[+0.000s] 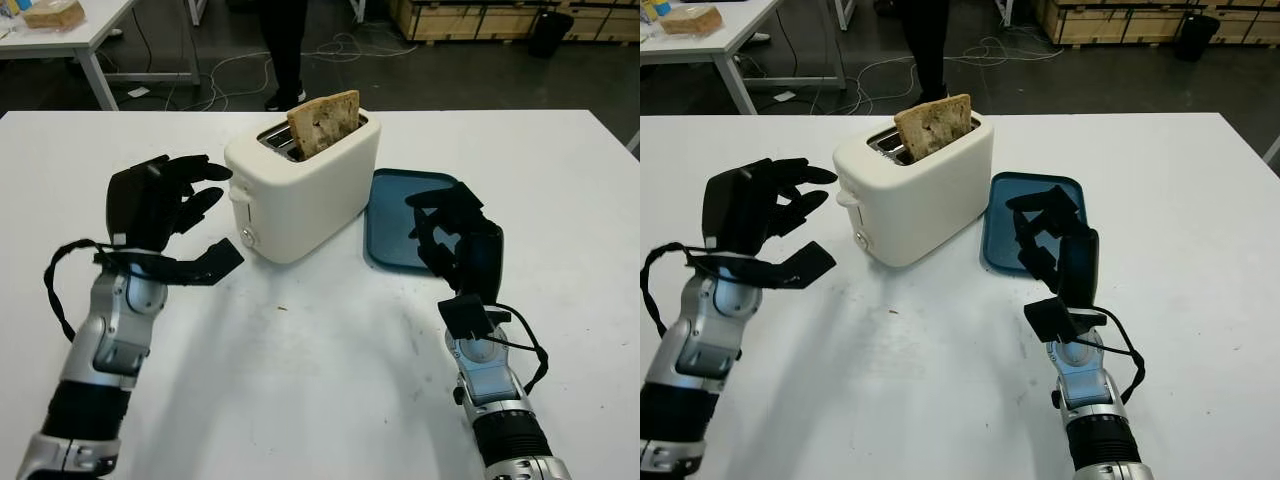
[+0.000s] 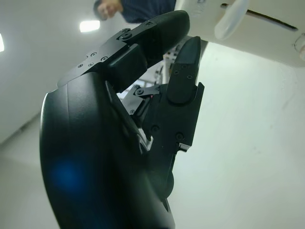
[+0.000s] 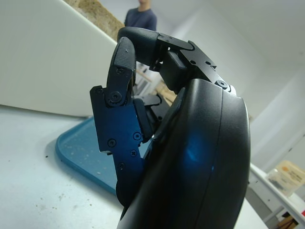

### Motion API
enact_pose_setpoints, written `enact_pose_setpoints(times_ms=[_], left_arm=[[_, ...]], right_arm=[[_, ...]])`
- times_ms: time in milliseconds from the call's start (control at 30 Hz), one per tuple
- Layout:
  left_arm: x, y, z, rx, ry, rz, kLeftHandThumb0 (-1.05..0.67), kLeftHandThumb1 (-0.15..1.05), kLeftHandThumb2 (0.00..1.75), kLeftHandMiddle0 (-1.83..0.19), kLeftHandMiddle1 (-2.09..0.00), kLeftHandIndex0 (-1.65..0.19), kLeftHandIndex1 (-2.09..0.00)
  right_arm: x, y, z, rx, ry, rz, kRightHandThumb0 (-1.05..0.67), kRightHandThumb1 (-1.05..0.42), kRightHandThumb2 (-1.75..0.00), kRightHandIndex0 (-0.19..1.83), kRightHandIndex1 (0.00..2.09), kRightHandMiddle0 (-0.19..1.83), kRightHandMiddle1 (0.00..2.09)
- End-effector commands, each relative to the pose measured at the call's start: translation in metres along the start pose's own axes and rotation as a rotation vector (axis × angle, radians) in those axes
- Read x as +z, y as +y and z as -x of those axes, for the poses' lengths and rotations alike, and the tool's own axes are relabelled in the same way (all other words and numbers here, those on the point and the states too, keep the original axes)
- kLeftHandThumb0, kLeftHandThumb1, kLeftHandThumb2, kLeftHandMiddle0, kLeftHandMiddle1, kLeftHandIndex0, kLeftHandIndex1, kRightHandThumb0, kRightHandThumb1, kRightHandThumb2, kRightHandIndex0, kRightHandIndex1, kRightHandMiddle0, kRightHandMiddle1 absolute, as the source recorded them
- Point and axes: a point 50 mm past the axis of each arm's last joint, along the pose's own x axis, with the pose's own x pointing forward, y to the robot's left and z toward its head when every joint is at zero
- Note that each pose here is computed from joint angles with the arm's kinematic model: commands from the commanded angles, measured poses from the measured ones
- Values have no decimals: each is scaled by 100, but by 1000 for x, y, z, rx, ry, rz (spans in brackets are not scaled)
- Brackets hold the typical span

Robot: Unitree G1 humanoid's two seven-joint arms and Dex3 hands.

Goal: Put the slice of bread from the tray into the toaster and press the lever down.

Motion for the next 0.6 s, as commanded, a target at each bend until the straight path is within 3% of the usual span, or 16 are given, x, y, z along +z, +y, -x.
enact_pose_setpoints(times_ms=[0, 567], left_arm=[[1, 1, -5, -33, -31, -33, -31, 84, 0, -88, -117, -113, -27], [3, 4, -11, -160, -95, -93, -33, 85, 1, -91, -117, -115, -17]], right_arm=[[3, -2, -2, -14, -28, -9, -39, -92, -44, 74, 158, 62, 126], [2, -3, -1, -21, -23, -27, -37, -92, -43, 74, 158, 62, 127]])
